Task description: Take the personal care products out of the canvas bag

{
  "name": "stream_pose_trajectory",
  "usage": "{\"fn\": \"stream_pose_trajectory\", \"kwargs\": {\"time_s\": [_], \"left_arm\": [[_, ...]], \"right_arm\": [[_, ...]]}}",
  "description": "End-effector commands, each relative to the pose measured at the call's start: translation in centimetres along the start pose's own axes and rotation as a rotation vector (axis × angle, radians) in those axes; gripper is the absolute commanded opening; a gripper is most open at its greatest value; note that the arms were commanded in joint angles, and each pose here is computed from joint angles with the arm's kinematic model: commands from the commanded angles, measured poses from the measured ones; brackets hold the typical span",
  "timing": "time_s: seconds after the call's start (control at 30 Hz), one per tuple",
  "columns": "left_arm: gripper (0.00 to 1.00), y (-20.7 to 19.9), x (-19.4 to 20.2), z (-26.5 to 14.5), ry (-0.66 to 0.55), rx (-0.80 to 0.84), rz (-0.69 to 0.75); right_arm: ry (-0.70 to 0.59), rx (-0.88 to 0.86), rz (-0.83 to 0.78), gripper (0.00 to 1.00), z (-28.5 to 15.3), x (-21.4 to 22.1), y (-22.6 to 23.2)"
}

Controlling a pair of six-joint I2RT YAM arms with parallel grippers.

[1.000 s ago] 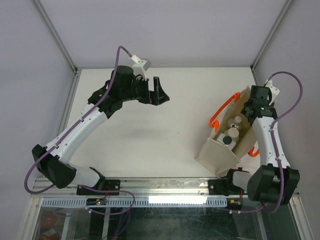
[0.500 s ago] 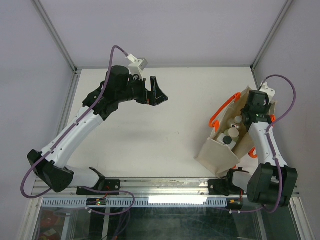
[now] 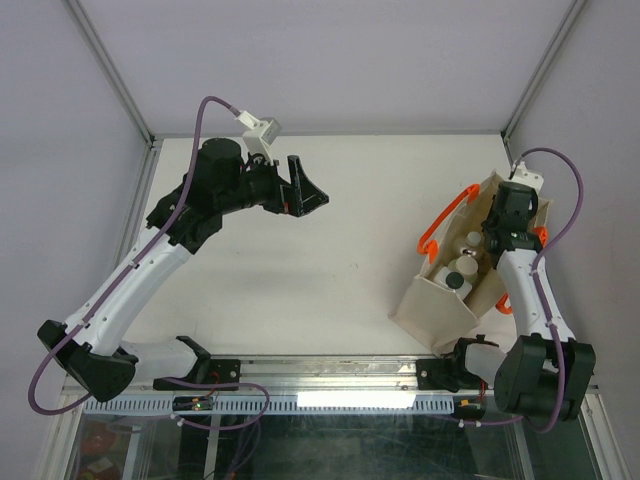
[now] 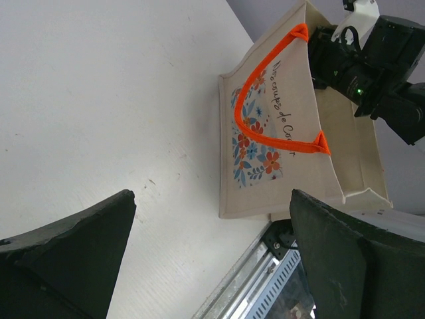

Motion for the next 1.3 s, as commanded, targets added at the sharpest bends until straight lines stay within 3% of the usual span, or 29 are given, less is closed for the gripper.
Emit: {"fn": "stream_pose_trajectory", "kwargs": {"time_s": [0.0, 0.87, 1.27], "left_arm": [[0.99, -0.5, 0.0, -1.4, -0.018, 0.019, -0.022], [0.99, -0.4, 2.6, -1.2, 0.045, 0.005, -0.225], [0.99, 0.0, 2.0, 0.2, 0.053, 0.011, -0.215]], "right_arm": [[-0.211, -0.038, 0.004, 0.00, -3.2, -5.2, 0.2], [-0.214, -0.168, 0.067, 0.00, -14.1, -13.3, 0.5], [-0.197, -0.411, 0.087, 0.00, -20.2, -17.0, 1.0]]}}
Point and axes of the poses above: each gripper's point midway between its finger pads, its own z axis out along the fingers, its own y axis along the line the jaws close on, x = y × z, the point moved 10 cm from there along -z, back along the fingers, and after that the axes turned 11 degrees about z, right-handed, at the moved point
